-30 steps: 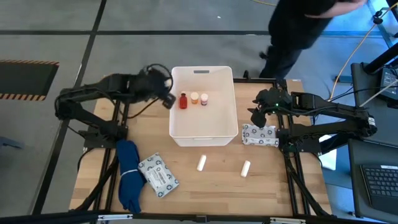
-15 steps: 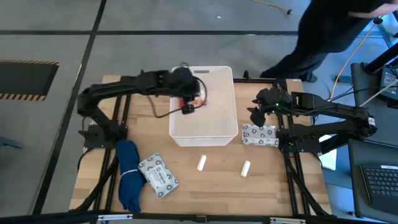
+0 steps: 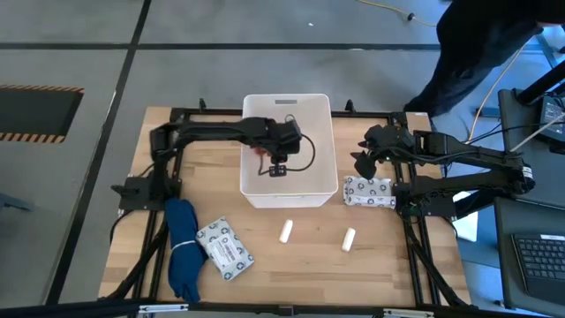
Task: Pick & place medical supplies in basket/bin
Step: Put the left rolled gauze into the white bin, then put the middle rolled gauze into the white bin
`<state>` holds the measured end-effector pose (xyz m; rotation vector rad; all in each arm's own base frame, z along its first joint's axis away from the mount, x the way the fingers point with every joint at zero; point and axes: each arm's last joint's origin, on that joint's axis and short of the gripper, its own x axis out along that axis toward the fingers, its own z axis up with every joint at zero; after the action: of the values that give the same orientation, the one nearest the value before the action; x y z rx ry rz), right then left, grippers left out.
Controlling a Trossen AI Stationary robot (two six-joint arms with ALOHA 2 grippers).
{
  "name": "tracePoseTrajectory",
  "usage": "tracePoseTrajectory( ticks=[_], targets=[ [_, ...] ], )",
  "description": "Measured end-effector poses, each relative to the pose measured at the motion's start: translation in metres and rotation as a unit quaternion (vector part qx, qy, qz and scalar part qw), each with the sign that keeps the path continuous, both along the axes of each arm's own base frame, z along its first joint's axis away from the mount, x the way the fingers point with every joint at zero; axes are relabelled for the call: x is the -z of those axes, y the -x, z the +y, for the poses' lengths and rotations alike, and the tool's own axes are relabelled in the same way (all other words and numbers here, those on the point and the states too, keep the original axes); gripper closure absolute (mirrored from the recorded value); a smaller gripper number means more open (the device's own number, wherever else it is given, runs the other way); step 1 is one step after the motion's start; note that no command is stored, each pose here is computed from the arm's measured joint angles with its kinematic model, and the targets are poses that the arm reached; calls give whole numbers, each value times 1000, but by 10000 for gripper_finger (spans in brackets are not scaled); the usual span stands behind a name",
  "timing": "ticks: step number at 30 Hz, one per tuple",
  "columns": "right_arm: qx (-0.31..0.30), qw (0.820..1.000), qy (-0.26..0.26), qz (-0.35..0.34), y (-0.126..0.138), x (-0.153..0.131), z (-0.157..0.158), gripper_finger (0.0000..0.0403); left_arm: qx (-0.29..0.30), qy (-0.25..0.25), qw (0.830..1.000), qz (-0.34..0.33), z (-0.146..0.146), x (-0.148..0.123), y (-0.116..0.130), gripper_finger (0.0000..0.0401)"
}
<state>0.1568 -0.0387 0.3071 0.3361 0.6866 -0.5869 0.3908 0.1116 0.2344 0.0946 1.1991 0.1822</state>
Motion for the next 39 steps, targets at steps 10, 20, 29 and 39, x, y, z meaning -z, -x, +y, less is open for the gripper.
tracePoseTrajectory(
  ticks=[10, 20, 29, 39],
  targets=[
    [8, 1000, -8, -5, 0, 0, 0, 174, -28, -5, 996, 84, 13, 59, -11, 345],
    [8, 1000, -7, -4, 0, 0, 0, 174, -46, -3, 995, 93, 14, 67, -12, 303],
    [7, 1000, -8, -2, 0, 0, 0, 174, -66, -22, 993, 94, 15, 56, -11, 232],
    [7, 1000, -9, 10, 2, 2, 0, 174, -104, -24, 994, 10, 9, -33, -16, 221]
  ],
)
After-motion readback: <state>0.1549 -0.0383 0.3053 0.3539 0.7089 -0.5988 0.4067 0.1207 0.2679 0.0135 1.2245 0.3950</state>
